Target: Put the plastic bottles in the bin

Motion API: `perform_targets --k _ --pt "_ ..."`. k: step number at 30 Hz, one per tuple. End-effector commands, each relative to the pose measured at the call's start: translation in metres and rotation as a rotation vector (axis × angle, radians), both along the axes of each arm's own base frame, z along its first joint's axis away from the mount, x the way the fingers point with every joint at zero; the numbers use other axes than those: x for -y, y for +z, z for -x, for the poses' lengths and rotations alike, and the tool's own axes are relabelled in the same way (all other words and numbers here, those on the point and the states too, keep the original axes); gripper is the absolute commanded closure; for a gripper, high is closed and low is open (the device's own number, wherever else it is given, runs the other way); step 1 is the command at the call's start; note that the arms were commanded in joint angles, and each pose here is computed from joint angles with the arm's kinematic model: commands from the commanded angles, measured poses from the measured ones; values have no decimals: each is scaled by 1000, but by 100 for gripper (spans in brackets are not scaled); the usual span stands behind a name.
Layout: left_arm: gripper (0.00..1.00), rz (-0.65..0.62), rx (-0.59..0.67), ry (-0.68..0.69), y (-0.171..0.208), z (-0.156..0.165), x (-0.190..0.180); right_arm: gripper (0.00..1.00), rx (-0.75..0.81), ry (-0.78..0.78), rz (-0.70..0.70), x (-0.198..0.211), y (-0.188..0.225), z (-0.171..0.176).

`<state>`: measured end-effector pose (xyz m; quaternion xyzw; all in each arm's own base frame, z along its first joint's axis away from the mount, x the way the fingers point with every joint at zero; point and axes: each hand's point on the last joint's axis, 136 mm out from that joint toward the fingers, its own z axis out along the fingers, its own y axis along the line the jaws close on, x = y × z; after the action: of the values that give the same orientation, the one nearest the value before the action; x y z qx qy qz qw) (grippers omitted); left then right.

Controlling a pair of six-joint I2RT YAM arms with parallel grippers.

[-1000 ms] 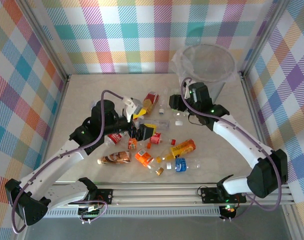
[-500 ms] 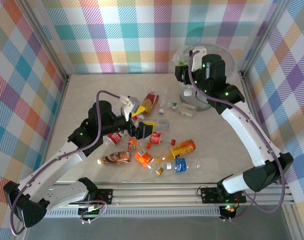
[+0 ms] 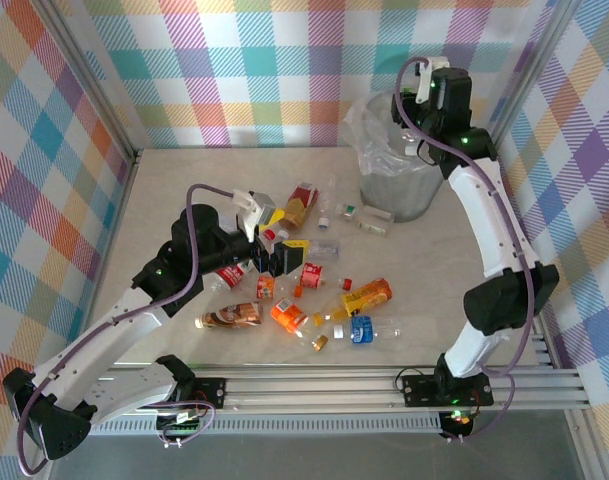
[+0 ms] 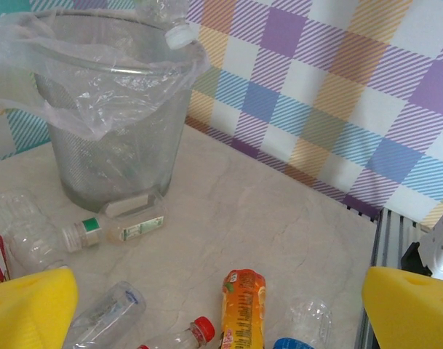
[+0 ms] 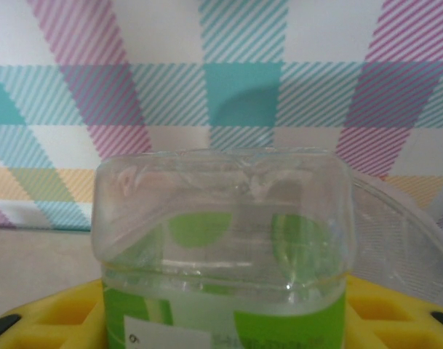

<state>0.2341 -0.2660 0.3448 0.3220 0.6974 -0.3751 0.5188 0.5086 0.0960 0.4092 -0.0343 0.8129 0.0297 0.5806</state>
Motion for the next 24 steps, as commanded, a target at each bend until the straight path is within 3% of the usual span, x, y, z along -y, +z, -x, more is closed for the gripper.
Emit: perform_targets --k 1,12,24 --pt "0 1 41 2 3 -1 -1 47 -19 -2 47 8 -6 -11" --pt "0 -25 38 5 -2 -4 0 49 -228 6 -21 31 -67 -42" --pt "0 -44 6 -4 -6 -5 3 48 -448 -16 -132 44 -129 -47"
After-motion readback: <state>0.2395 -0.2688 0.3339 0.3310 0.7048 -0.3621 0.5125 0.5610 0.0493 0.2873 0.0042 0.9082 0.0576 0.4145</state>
